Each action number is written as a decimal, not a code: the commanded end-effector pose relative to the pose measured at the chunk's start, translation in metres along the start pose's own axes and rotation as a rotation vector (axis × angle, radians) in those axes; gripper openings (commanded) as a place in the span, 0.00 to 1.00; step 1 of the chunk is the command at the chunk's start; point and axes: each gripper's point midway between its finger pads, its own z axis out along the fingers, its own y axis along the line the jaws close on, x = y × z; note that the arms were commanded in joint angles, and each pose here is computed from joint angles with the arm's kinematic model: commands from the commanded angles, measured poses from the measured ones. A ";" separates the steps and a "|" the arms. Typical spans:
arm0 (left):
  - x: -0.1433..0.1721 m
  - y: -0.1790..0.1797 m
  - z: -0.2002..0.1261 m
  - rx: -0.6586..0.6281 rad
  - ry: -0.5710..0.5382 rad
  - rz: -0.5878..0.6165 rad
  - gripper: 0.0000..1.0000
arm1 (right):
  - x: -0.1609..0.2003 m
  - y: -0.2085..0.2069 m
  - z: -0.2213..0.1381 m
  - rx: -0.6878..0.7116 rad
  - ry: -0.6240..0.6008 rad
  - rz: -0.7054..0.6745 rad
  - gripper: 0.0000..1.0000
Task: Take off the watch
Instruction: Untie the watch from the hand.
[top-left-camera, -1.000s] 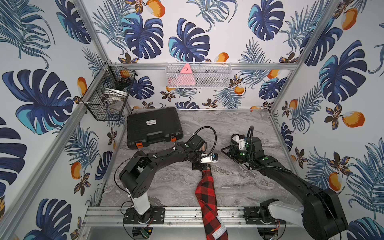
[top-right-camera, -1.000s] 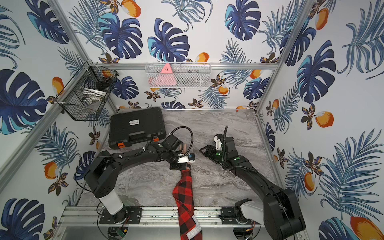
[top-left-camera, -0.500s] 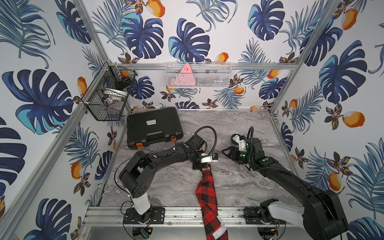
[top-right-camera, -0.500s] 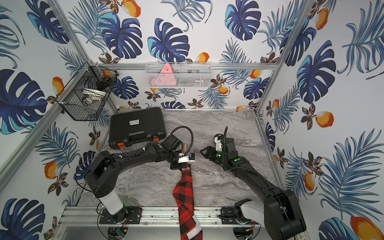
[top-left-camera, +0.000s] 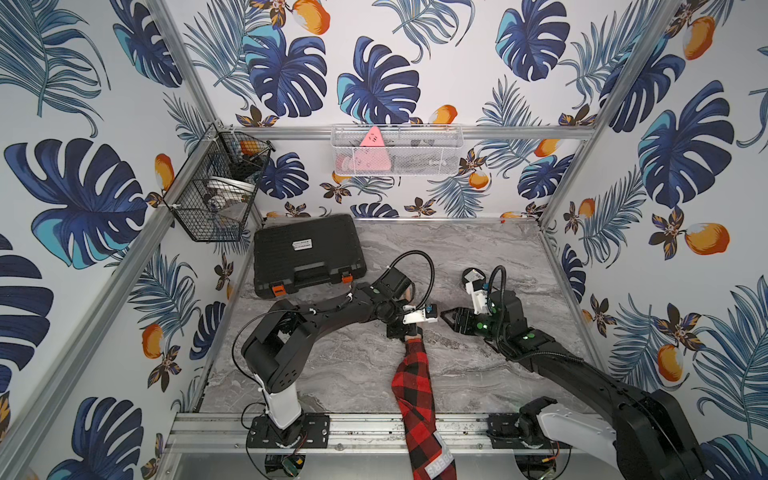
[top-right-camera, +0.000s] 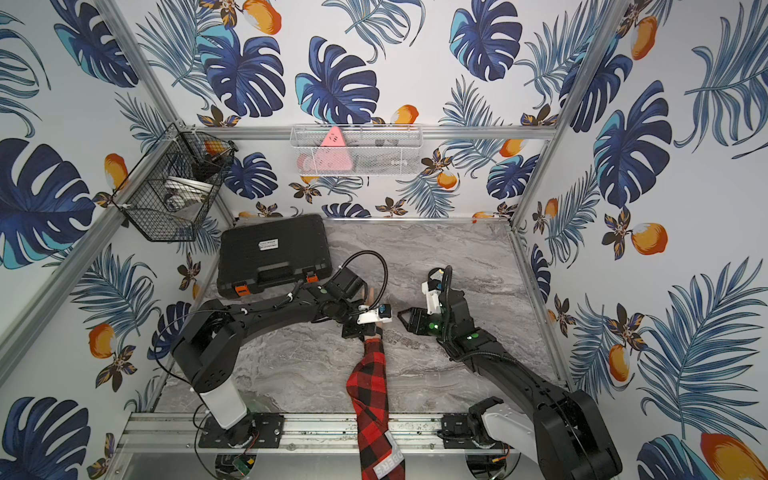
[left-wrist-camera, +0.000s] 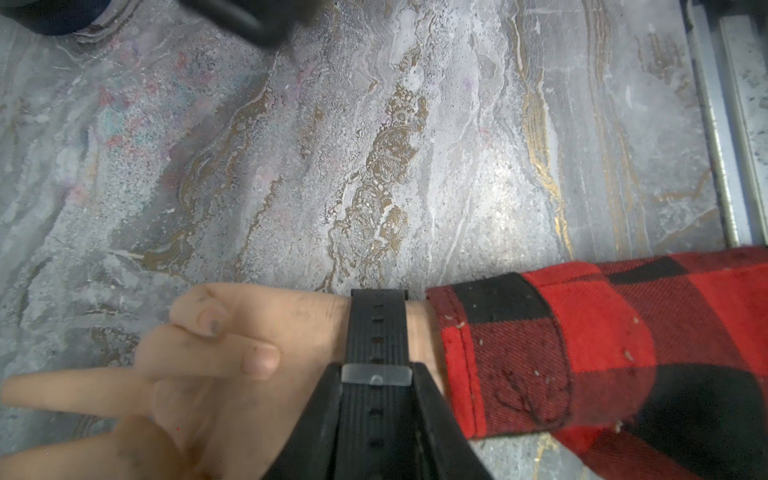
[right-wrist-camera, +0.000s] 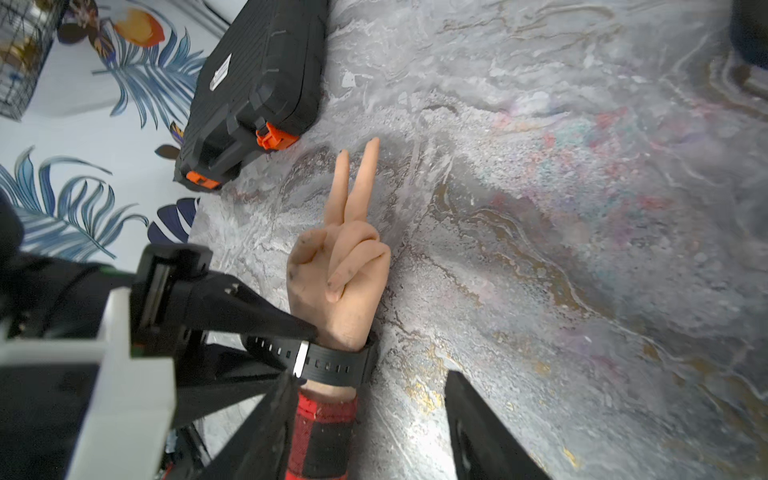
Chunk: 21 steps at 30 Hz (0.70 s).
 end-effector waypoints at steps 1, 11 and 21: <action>-0.001 -0.001 -0.003 0.040 -0.017 -0.061 0.27 | -0.008 0.018 0.006 -0.021 -0.092 -0.244 0.60; 0.006 0.004 -0.008 0.056 -0.017 -0.163 0.25 | 0.023 0.038 0.030 -0.058 -0.112 -0.520 0.53; 0.001 0.010 -0.014 0.020 -0.108 -0.278 0.22 | 0.034 0.037 0.043 -0.072 -0.134 -0.632 0.47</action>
